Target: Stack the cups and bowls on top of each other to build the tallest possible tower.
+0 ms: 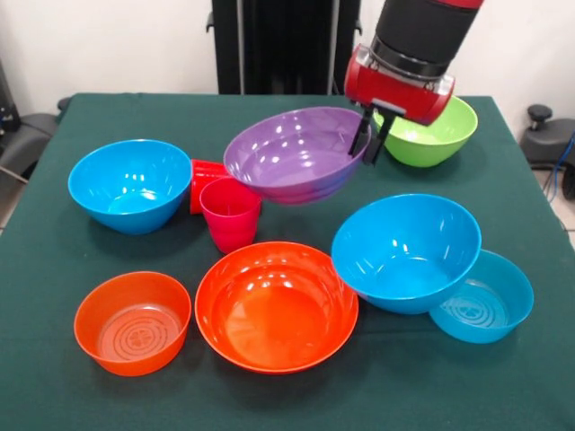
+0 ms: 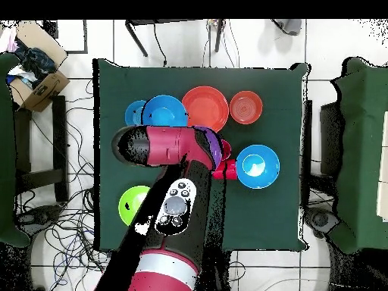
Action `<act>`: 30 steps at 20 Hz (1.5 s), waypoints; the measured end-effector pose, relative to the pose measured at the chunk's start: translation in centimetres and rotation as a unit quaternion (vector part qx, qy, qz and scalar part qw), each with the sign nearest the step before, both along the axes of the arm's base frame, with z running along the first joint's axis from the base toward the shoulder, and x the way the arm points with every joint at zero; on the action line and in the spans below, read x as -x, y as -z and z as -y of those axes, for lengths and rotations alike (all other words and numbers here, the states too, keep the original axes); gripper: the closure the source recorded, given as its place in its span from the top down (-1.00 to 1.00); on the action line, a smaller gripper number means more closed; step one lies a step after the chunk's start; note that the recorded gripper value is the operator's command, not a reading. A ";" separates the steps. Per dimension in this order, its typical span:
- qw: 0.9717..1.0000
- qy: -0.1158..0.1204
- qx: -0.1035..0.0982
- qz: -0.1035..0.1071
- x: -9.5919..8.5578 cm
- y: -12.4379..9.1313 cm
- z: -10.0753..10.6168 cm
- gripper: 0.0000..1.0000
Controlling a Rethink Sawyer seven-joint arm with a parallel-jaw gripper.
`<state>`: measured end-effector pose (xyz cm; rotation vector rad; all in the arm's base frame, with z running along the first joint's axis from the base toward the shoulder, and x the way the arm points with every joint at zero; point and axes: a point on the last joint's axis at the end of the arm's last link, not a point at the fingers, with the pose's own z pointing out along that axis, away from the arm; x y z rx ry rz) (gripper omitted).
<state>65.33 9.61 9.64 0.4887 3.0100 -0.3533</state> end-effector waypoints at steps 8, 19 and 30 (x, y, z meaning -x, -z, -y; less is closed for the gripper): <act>1.000 0.010 -0.004 -0.006 -0.5 -3.0 0.2 -1.00; 0.999 0.016 -0.013 0.028 -4.3 -4.6 0.3 -1.00; 0.998 0.009 -0.026 0.051 -7.6 -4.6 -2.3 -1.00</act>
